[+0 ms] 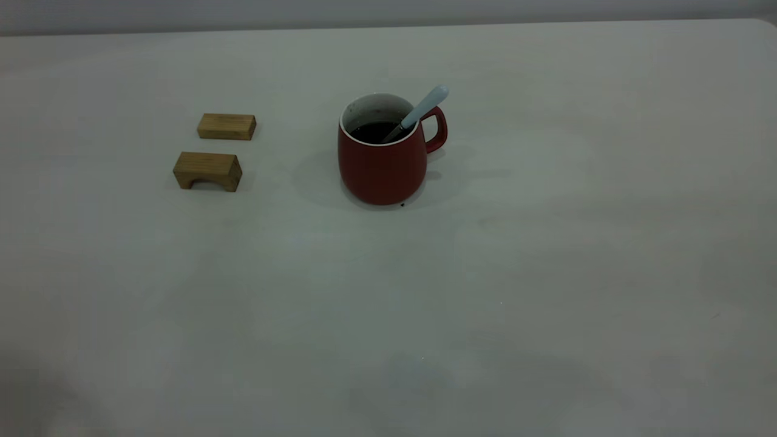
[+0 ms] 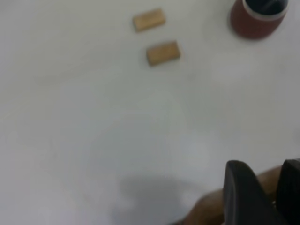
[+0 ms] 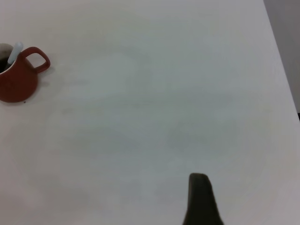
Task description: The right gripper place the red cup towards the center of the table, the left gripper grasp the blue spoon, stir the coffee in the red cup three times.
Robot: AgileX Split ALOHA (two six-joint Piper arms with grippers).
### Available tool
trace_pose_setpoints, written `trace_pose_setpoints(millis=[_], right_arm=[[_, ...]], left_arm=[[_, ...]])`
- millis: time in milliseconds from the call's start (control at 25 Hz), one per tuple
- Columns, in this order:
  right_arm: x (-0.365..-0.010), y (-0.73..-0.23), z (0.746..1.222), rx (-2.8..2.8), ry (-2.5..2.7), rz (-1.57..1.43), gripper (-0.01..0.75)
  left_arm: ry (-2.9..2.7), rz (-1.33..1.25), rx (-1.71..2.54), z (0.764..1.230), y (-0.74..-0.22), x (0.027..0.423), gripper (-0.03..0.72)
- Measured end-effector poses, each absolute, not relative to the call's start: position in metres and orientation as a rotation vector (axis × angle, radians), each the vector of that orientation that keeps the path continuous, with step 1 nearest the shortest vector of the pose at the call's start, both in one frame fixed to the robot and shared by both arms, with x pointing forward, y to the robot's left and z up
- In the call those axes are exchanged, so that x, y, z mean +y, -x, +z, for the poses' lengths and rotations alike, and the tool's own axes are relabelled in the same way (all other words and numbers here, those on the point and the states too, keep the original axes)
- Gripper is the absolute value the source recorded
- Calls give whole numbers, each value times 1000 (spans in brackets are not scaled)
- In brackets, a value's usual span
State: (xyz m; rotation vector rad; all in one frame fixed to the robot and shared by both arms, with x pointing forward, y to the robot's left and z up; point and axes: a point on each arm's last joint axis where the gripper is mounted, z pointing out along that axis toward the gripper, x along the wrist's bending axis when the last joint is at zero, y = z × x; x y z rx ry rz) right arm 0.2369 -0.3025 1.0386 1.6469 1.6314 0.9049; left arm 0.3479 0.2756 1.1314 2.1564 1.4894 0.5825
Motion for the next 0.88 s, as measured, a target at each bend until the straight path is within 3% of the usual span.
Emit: trace_pose_setpoints(millis=[320, 560, 880], right_arm=[[-303, -237, 1039, 1631, -1647, 905, 565], [-303, -237, 1039, 1631, -1647, 905, 565], [-303, -237, 1039, 1631, -1647, 905, 565]], left_arm=[[-1880, 716, 1639, 1068, -260, 301, 245], [-1826, 744, 1698, 1036, -240, 303, 245], [-1745, 824, 1631, 1033, -223, 304, 245]])
